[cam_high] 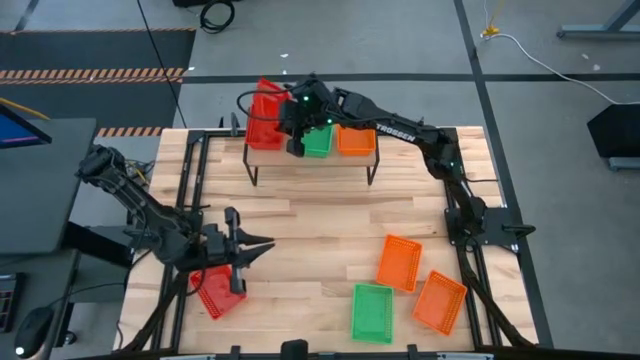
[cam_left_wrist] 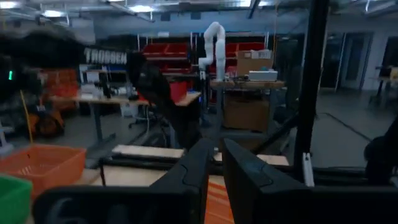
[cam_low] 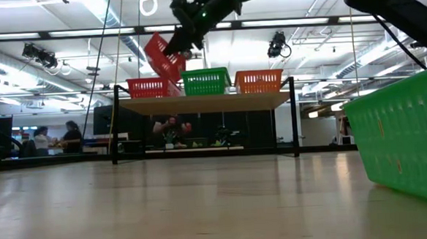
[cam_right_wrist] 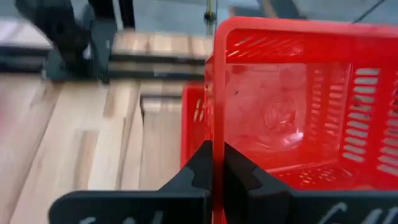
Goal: Stack baskets on shelf by color
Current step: Stack the right red basket on top of the red basket on the shelf, then adjust the stacked red baskets on the shelf
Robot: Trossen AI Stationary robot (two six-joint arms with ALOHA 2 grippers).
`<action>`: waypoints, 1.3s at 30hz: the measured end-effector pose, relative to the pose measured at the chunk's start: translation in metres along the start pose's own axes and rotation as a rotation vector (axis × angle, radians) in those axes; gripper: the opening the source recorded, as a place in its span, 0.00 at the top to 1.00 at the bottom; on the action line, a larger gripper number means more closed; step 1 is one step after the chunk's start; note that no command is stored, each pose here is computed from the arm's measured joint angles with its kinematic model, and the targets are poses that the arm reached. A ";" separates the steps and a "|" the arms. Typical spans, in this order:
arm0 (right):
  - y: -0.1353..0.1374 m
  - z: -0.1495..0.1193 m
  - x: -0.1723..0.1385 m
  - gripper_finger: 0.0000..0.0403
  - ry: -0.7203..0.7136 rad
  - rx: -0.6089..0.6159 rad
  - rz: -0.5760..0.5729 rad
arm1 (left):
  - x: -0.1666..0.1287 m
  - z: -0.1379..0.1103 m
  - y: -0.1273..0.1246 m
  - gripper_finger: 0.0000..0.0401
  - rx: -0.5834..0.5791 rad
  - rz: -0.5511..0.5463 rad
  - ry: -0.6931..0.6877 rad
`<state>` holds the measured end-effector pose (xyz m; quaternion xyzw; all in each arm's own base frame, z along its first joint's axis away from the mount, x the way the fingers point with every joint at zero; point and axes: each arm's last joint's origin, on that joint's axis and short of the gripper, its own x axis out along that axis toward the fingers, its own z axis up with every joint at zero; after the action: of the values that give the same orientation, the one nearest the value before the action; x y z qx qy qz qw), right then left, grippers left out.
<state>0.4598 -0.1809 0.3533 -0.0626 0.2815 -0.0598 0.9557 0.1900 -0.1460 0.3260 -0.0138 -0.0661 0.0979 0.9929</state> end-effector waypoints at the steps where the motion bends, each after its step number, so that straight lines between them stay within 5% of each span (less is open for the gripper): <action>1: 0.000 -0.003 0.004 0.96 0.017 0.003 -0.001 | -0.001 0.000 0.000 0.87 0.002 -0.002 0.000; 17: -0.002 -0.010 0.015 0.94 0.052 0.056 -0.066 | -0.011 0.001 -0.009 0.87 -0.047 -0.061 0.004; 32: 0.011 -0.011 0.016 0.75 0.090 0.048 -0.032 | -0.013 0.001 -0.011 0.87 -0.075 -0.070 0.006; 39: 0.012 -0.011 0.017 0.73 0.097 0.041 -0.031 | -0.013 0.001 -0.011 0.87 -0.081 -0.070 0.007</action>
<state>0.4686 -0.1725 0.3335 -0.0445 0.3253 -0.0833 0.9409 0.1794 -0.1591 0.3255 -0.0517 -0.0669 0.0602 0.9946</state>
